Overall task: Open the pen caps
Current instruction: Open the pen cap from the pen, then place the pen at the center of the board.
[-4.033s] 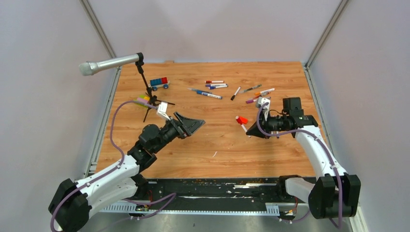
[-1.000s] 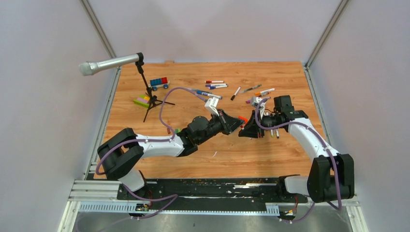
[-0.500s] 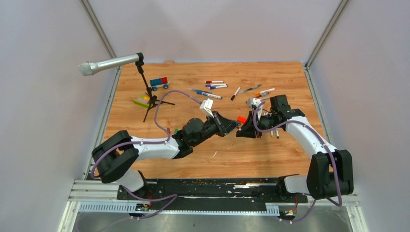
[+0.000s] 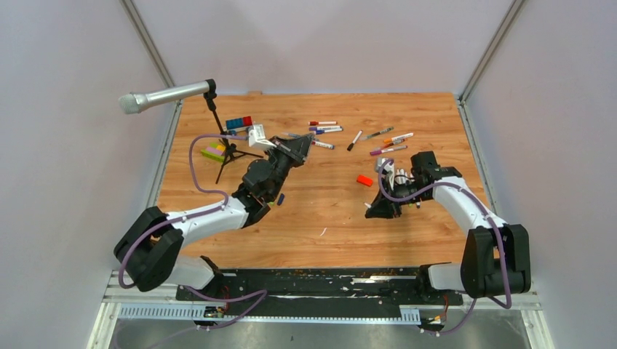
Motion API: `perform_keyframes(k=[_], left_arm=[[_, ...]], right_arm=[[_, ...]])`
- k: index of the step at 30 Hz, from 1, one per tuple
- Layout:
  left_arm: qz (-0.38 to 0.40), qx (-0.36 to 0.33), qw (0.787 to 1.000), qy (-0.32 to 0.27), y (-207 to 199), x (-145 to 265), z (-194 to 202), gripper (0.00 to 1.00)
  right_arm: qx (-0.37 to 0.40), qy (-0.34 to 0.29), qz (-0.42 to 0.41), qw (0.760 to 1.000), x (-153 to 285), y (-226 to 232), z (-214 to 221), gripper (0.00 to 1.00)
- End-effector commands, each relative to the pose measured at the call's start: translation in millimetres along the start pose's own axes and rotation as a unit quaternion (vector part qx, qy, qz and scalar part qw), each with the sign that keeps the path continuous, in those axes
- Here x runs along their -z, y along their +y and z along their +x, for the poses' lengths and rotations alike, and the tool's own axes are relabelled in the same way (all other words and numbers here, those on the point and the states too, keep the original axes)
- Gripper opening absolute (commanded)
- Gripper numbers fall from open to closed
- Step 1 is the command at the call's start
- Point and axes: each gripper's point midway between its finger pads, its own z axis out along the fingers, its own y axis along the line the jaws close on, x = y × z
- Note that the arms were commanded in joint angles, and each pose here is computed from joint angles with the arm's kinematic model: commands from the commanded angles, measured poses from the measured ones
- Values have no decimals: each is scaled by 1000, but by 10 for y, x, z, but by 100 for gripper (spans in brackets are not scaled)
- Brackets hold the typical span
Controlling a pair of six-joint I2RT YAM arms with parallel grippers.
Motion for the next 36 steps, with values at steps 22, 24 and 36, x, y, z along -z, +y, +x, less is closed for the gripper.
perform_keyframes(k=[22, 24, 36], left_arm=[[-82, -203, 951, 218, 916, 1402, 339, 0], [-87, -209, 949, 221, 958, 1445, 335, 1], [-95, -202, 945, 239, 1071, 1522, 437, 1]], right_arm=[[-180, -35, 501, 846, 1636, -1616, 357, 3], [-197, -36, 518, 832, 1714, -1668, 426, 3], [-265, -21, 519, 812, 1764, -1861, 734, 3]])
